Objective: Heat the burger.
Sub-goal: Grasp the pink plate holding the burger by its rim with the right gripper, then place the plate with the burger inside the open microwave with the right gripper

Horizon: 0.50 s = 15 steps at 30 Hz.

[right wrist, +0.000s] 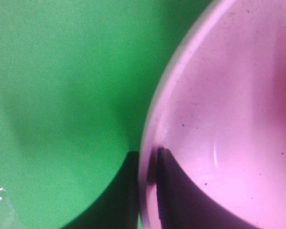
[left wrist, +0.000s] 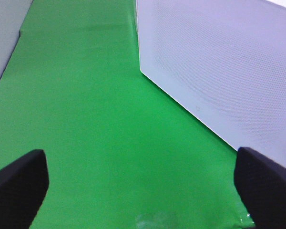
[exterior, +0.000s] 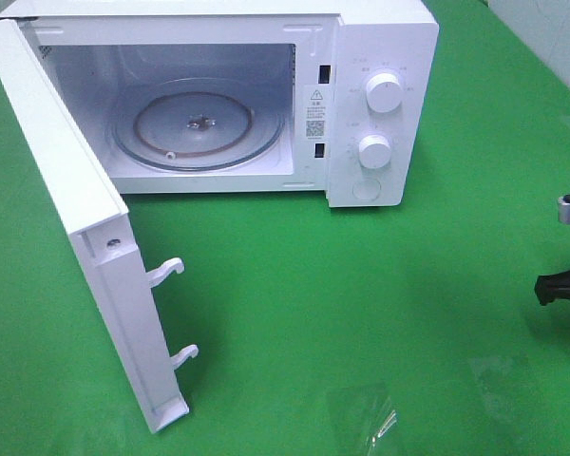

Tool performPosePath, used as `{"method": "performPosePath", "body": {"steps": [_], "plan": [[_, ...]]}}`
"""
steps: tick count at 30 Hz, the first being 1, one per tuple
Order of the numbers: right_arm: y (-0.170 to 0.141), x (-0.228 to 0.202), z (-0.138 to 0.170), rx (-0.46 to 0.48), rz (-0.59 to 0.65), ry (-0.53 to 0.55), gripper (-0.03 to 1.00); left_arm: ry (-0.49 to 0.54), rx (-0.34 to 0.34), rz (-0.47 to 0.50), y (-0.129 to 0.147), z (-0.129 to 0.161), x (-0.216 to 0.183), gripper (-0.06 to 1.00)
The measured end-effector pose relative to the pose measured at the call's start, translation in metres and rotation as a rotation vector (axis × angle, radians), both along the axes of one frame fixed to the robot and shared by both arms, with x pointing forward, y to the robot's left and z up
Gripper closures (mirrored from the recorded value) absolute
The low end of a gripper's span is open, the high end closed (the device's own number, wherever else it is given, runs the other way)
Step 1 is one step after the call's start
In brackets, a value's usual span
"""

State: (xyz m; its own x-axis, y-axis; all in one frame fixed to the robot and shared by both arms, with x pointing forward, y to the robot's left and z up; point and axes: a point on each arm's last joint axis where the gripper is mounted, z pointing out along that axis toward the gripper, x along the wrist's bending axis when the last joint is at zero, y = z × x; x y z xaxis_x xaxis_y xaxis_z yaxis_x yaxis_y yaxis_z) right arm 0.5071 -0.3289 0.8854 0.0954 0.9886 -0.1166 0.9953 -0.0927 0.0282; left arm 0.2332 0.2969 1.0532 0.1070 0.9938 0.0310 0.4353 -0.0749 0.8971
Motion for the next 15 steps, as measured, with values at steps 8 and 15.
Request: {"method": "performPosePath", "body": {"steps": [8,15], "plan": [[0.011,0.000,0.000,-0.034,0.045,0.008,0.90,0.000,0.000,0.000,0.000,0.000,0.000,-0.03],[0.030,-0.002,0.002,-0.113,0.089,0.034,0.93,0.000,0.000,0.000,0.000,0.000,0.000,-0.03]]}}
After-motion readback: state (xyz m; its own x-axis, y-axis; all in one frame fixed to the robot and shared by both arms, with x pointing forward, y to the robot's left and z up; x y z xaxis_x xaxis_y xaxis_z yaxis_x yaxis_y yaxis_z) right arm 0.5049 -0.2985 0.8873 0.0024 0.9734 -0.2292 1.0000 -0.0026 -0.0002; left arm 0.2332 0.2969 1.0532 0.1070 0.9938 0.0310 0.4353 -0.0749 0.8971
